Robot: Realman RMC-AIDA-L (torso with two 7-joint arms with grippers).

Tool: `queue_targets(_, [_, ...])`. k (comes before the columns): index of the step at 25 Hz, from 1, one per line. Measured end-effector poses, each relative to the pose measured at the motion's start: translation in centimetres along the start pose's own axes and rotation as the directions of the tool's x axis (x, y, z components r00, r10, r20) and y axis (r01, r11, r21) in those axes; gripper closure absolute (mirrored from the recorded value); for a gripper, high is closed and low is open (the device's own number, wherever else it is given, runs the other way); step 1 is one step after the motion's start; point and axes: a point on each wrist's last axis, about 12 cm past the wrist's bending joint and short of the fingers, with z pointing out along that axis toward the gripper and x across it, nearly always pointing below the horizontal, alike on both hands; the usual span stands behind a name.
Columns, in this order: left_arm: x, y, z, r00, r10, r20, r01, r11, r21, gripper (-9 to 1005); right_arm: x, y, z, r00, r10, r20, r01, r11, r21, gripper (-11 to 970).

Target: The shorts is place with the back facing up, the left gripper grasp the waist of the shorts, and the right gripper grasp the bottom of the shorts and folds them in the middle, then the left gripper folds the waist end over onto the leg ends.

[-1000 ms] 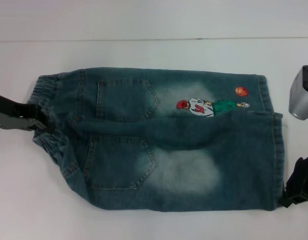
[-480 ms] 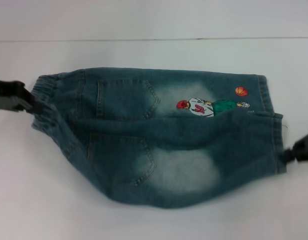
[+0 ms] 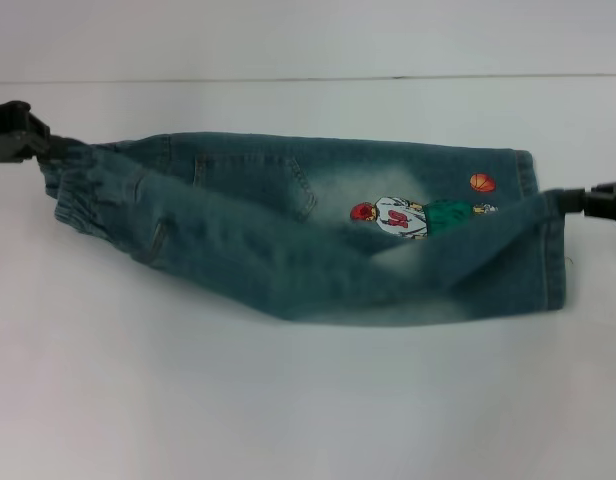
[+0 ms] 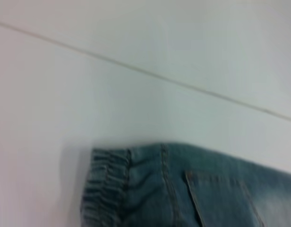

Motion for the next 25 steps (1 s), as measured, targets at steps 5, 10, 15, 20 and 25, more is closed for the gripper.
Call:
queue_targets(5, [-0.1, 0.1, 1.1, 0.998, -0.014, 0.058, 0.015, 1.000, -0.011, 940, 0.2, -0.7, 1.1, 0.997, 0.025, 0.078, -0.031, 0.996, 0.083, 923])
queue_targets(10, [-0.6, 0.1, 1.3, 0.994, -0.019, 0.109, 0.019, 1.000, -0.006, 940, 0.1, -1.0, 2.3, 0.992, 0.028, 0.123, -0.046, 0.988, 0.145, 921])
queue_targets(15, [-0.6, 0.4, 1.7, 0.990, -0.026, 0.140, 0.029, 0.999, -0.025, 940, 0.1, -1.1, 3.4, 0.993, 0.027, 0.118, -0.048, 0.983, 0.178, 919])
queue_targets(20, [0.0, 0.8, 2.2, 0.990, -0.035, 0.134, 0.039, 0.999, -0.028, 940, 0.0, -1.0, 3.0, 0.988, 0.042, 0.149, -0.065, 0.985, 0.157, 916])
queue_targets(25, [0.3, 0.7, 2.5, 0.991, -0.033, 0.126, 0.036, 0.999, -0.022, 941, -1.3, -0.7, 1.4, 0.980, 0.118, 0.159, -0.129, 0.990, 0.064, 862])
